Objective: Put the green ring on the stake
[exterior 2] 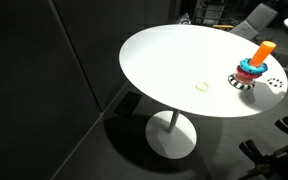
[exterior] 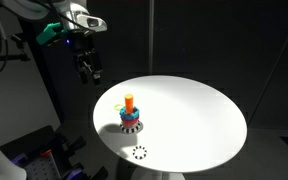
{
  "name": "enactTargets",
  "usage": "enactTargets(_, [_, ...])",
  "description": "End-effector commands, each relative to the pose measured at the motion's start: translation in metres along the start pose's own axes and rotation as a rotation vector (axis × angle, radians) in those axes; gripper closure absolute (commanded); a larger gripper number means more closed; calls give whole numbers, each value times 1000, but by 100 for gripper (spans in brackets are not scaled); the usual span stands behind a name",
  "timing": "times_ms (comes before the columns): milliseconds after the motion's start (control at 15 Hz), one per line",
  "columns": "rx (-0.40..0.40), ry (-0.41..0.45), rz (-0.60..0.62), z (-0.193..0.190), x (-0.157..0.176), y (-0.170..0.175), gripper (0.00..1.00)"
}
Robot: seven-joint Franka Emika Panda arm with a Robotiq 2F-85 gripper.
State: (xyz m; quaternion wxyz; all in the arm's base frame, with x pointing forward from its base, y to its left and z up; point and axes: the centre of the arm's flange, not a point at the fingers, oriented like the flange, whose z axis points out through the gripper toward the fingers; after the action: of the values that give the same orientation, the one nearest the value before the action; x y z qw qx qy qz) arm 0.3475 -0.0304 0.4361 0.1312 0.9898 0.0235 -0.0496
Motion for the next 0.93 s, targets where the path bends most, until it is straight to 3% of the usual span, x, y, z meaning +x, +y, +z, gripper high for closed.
enactTargets(0, [0, 0, 0, 0, 0, 0, 0])
enactTargets(333, [5, 47, -24, -2, 32, -2, 0])
enactTargets(867, [79, 156, -93, 3, 105, -11, 0])
